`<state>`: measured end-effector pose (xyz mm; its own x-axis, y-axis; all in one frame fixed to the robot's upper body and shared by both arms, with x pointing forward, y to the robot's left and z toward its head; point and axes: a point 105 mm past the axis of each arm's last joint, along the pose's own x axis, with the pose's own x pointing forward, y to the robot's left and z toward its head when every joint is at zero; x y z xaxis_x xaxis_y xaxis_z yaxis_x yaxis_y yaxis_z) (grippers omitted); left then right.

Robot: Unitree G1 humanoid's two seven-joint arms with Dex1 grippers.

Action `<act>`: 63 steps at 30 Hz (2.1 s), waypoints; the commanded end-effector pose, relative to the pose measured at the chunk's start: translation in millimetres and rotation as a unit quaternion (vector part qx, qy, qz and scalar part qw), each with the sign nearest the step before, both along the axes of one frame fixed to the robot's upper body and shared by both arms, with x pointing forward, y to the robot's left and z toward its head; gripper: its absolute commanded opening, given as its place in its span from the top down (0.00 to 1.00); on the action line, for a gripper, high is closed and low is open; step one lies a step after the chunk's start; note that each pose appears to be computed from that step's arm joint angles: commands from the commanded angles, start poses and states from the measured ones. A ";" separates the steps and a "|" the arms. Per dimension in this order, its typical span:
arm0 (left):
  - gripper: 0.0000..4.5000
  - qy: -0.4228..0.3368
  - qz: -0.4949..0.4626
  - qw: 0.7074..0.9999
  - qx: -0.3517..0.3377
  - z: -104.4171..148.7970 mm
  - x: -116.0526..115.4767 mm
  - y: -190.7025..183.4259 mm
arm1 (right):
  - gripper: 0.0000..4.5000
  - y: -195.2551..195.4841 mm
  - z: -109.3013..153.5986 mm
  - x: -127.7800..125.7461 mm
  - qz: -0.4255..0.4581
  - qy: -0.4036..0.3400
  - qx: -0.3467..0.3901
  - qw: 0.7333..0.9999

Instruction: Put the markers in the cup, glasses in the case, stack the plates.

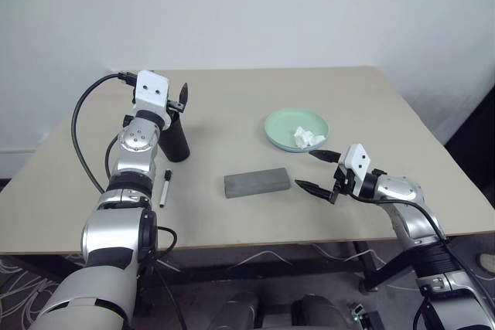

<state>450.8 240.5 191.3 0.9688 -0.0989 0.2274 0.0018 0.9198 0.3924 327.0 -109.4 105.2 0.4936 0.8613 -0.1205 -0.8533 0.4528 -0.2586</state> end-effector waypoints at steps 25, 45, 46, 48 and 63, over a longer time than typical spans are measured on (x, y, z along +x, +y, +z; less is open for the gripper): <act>0.16 0.288 -0.155 0.934 -0.141 -47.4 -118.8 13.5 | 0.00 18.2 18.8 6.4 0.056 -0.029 0.003 0.998; 0.16 0.397 0.071 0.900 -0.168 -118.5 -87.5 51.0 | 0.00 17.5 13.2 1.6 0.050 -0.022 0.005 0.998; 0.16 0.399 0.071 0.898 -0.170 -119.2 -85.8 50.1 | 0.00 17.0 13.1 1.4 0.049 -0.022 0.005 0.999; 0.16 0.401 0.065 0.898 -0.169 -120.0 -81.7 44.8 | 0.00 16.1 12.3 0.9 0.047 -0.021 0.005 0.999; 0.91 0.416 0.076 0.892 -0.160 -128.3 -78.4 39.1 | 0.00 13.7 12.0 1.8 0.036 -0.022 0.008 0.999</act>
